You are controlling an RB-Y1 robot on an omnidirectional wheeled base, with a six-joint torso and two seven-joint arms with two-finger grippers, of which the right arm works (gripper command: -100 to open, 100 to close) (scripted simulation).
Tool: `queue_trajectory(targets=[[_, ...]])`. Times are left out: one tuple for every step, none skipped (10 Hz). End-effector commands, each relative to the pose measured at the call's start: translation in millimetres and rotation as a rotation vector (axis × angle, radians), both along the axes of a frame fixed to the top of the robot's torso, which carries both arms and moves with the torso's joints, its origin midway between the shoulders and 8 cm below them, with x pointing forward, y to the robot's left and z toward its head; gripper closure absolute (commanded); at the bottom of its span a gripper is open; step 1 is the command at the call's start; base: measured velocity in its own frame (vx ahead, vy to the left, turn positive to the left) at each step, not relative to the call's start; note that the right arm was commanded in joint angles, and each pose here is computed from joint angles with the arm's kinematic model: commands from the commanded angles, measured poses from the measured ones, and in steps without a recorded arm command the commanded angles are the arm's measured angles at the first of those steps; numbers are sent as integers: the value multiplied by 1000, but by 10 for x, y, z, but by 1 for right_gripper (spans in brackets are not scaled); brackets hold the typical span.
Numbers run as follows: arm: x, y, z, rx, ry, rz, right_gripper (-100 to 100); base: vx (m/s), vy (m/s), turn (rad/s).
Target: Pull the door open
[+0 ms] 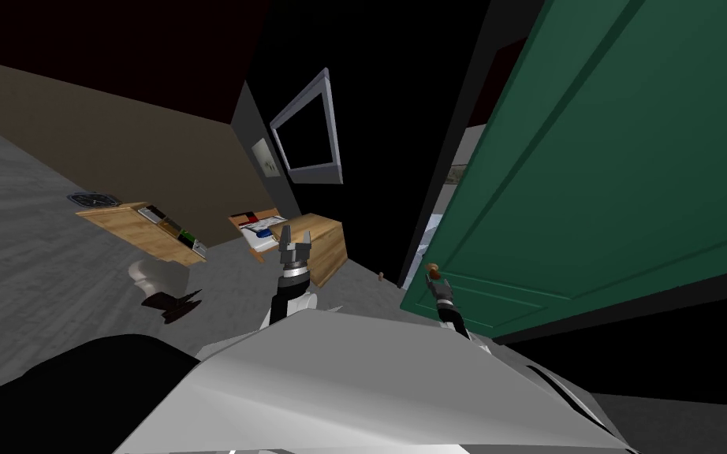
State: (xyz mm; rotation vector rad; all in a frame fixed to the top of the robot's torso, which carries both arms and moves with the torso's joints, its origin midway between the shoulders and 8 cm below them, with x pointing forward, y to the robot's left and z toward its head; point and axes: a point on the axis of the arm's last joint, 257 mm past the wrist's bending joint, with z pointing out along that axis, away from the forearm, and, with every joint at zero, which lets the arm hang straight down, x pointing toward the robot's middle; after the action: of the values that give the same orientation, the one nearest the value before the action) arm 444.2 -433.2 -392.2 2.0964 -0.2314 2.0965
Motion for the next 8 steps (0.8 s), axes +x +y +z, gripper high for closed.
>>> queue_trajectory(targets=[[8,1,3,-1,-1,-4,-100,183,-73,30],[6,1,2,0,-1,-3,-100,81,-32,12],[6,1,2,0,-1,-3,100,-6,1,-15],[6,1,2,0,-1,-3,100,-27,6,0],[6,1,2,0,-1,-3,100,-25,6,4],[6,1,2,0,-1,-3,100,-17,3,-3],[6,1,2,0,-1,-3,100,-10,2,-3],[6,1,2,0,-1,-3,100,0,0,0]])
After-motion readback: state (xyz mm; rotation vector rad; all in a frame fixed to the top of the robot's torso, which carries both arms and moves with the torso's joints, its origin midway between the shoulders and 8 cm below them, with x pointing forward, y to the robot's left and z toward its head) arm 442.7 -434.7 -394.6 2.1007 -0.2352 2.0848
